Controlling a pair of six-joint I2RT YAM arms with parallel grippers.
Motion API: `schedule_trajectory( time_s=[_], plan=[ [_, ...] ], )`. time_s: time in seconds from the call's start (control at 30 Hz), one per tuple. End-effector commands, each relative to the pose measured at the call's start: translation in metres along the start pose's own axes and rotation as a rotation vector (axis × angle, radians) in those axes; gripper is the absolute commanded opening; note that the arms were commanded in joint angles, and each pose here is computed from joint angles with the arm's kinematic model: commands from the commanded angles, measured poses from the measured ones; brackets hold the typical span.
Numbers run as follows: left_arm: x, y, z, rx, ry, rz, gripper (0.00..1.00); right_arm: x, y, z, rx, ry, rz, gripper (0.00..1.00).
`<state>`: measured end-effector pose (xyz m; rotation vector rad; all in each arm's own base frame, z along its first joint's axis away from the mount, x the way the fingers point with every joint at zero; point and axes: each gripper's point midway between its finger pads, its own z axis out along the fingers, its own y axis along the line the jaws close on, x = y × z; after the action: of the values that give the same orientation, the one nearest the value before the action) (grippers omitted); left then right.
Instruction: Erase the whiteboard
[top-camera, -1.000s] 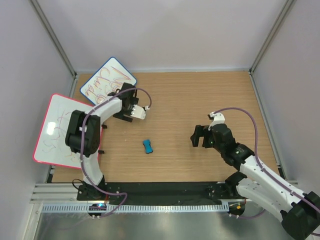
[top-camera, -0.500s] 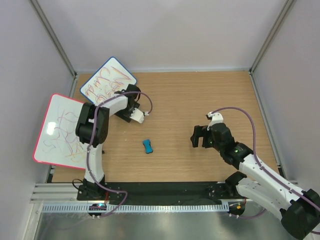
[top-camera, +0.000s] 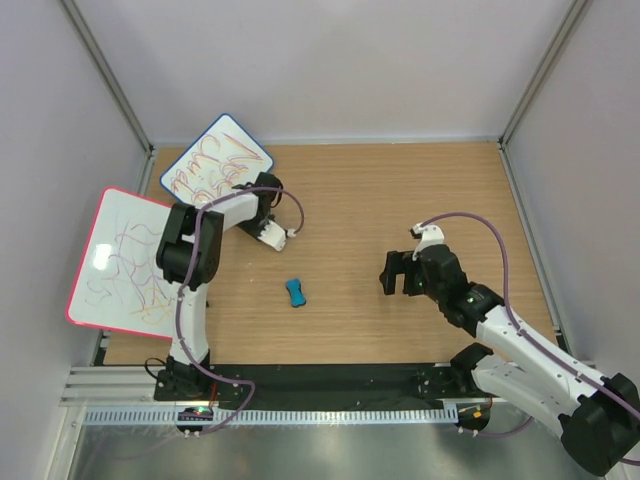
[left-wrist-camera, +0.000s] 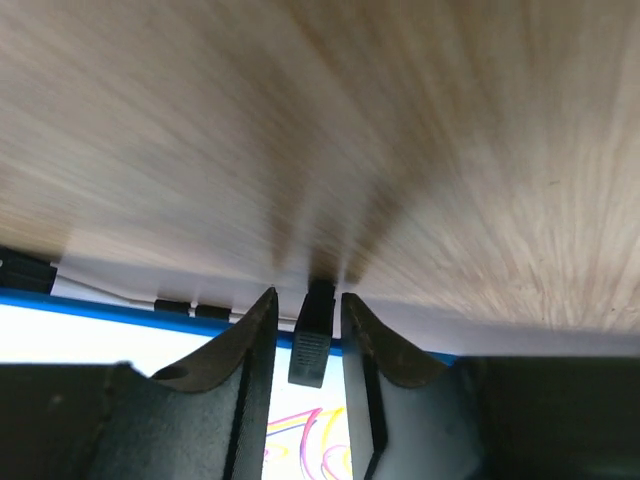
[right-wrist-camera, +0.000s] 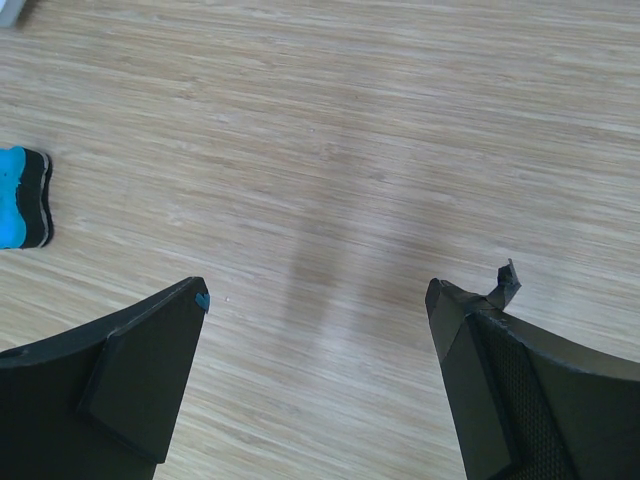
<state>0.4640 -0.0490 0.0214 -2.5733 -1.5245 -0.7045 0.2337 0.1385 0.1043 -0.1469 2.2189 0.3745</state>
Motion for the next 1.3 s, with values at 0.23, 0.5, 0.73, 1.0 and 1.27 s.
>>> schedule_trajectory(
  time_s=[0.23, 0.5, 0.73, 1.0, 1.27],
  plan=[
    [0.005, -0.012, 0.000, 0.012, 0.040, 0.076, 0.00, -0.033, 0.008, -0.017, -0.034, -0.106, 0.020, 1.00],
    [-0.010, -0.021, -0.004, -0.003, 0.016, 0.117, 0.00, -0.032, 0.007, -0.023, -0.033, -0.111, 0.027, 1.00],
    [-0.052, -0.044, -0.026, -0.025, -0.030, 0.225, 0.00, -0.034, 0.010, -0.025, -0.046, -0.113, 0.042, 1.00],
    [-0.086, -0.087, -0.037, 0.004, -0.038, 0.316, 0.00, -0.033, 0.007, -0.033, -0.037, -0.113, 0.058, 1.00],
    [-0.113, -0.119, -0.056, -0.019, -0.056, 0.400, 0.00, -0.036, 0.010, -0.041, -0.054, -0.131, 0.075, 1.00]
  ],
)
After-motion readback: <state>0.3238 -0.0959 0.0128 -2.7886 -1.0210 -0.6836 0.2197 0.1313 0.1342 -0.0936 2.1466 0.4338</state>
